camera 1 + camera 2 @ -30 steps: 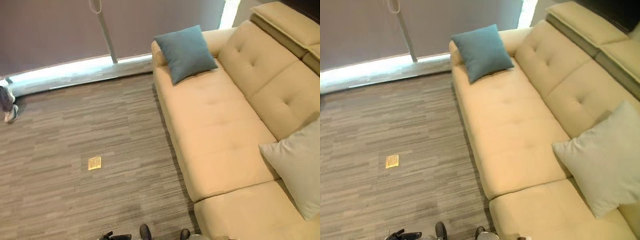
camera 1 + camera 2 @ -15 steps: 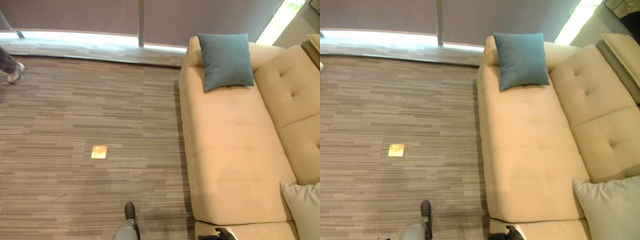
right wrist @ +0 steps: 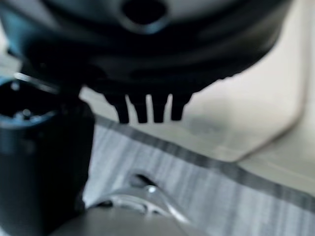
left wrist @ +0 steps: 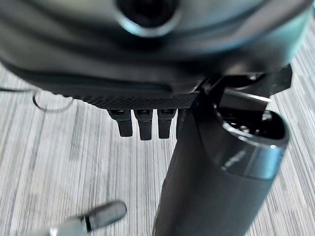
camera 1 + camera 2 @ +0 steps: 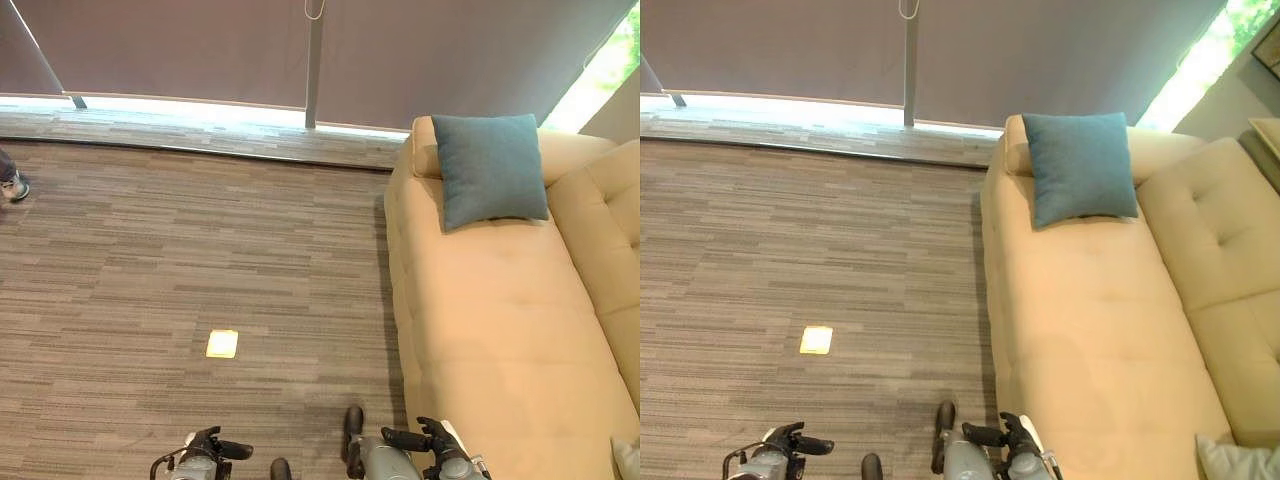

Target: Pick up all the scattered cushions and arrange them neatly on the sofa.

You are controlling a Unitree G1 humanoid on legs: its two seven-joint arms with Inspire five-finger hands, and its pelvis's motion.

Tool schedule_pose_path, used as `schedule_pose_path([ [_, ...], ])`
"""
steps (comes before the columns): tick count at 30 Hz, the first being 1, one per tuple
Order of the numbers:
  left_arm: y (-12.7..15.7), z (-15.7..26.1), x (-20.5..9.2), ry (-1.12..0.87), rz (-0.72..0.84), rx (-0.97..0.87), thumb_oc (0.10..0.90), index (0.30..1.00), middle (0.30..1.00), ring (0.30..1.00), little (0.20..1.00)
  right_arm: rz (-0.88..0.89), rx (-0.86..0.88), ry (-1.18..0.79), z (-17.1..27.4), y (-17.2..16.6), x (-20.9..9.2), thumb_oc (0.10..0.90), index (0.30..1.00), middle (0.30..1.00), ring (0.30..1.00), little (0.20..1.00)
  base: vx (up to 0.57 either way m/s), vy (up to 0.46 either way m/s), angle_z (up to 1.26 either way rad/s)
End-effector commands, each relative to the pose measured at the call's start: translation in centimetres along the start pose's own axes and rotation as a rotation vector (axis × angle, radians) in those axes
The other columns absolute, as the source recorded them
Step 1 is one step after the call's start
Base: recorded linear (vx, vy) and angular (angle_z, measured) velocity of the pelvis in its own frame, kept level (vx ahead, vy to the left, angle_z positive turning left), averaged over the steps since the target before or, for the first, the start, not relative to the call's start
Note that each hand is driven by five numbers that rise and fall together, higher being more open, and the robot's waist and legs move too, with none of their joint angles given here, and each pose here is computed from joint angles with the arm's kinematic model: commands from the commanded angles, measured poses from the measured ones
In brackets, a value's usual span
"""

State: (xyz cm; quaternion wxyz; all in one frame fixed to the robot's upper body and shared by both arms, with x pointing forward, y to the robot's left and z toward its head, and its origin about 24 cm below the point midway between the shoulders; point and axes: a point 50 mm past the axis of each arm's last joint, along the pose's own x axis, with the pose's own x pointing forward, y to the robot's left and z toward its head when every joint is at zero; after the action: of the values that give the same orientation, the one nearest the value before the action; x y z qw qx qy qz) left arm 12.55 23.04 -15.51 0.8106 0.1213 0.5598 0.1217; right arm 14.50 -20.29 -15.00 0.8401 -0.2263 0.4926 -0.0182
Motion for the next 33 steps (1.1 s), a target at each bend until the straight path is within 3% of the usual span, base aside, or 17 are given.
schedule_pose_path([
  [1, 0.2, -2.0, -0.1, 0.053, -0.008, 0.085, 0.800, 0.900, 0.900, 0.900, 0.900, -0.018, -0.060, 0.188, -5.3, -0.3, -1.0, 0.800, 0.900, 0.900, 0.900, 0.900, 0.39, 0.008, 0.46],
  [13, -1.1, -5.0, -0.8, 0.125, -0.064, 0.200, 0.800, 0.900, 0.900, 0.900, 0.900, -0.030, -0.140, 0.192, -6.1, -1.7, -1.0, 0.800, 0.900, 0.900, 0.900, 0.900, 0.42, -0.090, 0.40],
  [20, -1.7, -1.1, -0.4, -0.011, -0.030, 0.123, 0.800, 0.900, 0.900, 0.900, 0.900, -0.089, -0.108, 0.135, -4.3, -3.2, -0.4, 0.800, 0.900, 0.900, 0.900, 0.900, 0.33, -0.100, -0.55],
  [28, -2.5, -1.0, -0.5, -0.033, -0.033, 0.190, 0.800, 0.900, 0.900, 0.900, 0.900, -0.089, -0.218, 0.172, -5.6, -3.0, -0.7, 0.800, 0.900, 0.900, 0.900, 0.900, 0.43, 0.199, -0.49],
  [33, -2.3, -3.1, -0.7, 0.040, -0.033, 0.226, 0.800, 0.900, 0.900, 0.900, 0.900, -0.051, -0.205, 0.222, -6.7, -2.3, -1.0, 0.800, 0.900, 0.900, 0.900, 0.900, 0.43, 0.382, -0.84],
])
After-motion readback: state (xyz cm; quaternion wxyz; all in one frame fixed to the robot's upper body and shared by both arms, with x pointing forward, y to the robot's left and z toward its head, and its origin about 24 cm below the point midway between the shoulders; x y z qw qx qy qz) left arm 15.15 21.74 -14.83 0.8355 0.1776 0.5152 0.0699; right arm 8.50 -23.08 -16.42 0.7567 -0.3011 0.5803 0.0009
